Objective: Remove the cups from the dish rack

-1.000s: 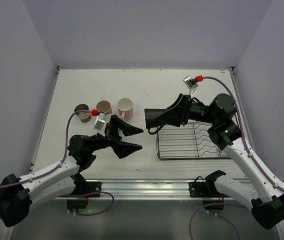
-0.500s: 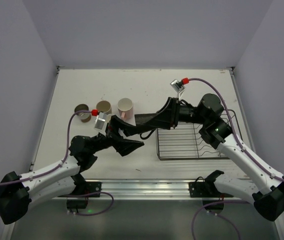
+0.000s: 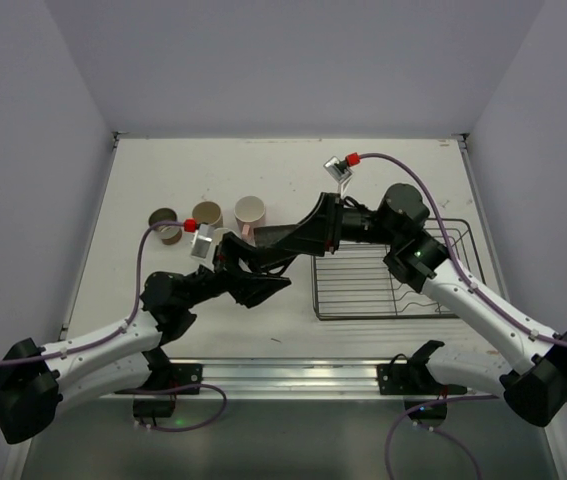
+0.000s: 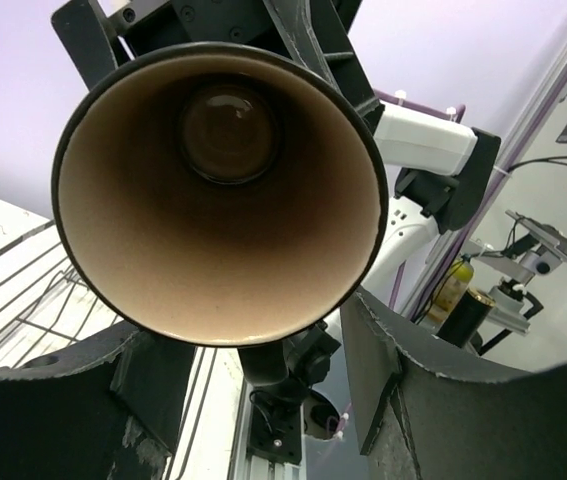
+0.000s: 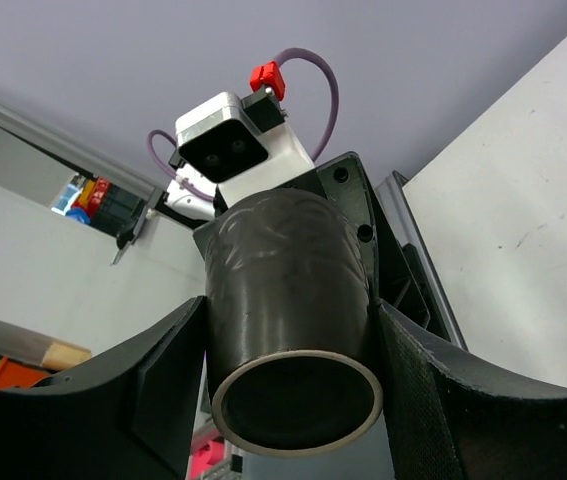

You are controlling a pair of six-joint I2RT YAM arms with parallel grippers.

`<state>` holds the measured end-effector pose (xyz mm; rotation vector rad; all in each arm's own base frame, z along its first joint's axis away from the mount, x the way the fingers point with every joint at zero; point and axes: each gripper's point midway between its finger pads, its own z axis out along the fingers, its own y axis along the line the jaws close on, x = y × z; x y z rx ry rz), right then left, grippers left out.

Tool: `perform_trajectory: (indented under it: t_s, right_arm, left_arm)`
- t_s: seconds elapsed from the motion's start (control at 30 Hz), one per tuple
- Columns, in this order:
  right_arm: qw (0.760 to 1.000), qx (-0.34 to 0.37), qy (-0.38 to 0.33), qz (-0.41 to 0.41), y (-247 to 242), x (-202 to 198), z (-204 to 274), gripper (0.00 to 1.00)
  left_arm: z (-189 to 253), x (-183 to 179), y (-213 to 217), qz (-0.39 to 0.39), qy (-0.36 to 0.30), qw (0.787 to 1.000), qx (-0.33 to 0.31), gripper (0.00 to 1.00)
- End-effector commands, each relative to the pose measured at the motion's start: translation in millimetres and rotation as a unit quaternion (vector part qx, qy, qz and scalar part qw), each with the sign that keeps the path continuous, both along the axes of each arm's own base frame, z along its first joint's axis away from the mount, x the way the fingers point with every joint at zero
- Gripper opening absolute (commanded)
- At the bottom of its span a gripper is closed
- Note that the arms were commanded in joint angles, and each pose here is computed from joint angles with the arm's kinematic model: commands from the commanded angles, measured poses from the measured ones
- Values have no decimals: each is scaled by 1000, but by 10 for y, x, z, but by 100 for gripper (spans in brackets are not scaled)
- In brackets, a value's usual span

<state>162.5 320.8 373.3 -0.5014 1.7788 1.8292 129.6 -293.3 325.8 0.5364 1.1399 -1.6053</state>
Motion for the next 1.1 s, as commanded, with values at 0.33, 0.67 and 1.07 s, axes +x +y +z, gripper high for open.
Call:
perform_trajectory:
  t_s: [0.33,0.67,1.07]
  right_arm:
    - [996,74,-38,-41,37,-5,389,0]
    - [995,84,-33,-53,75,-64,391,0]
    - [995,66,-43,-60,63,-123,363,33]
  left_arm:
    - [377,113,283,94,-24,991,-89,54]
    - [387,177,323,117,-9,988,-101,40]
    - [410,199,353,129,-1,987,-94,0]
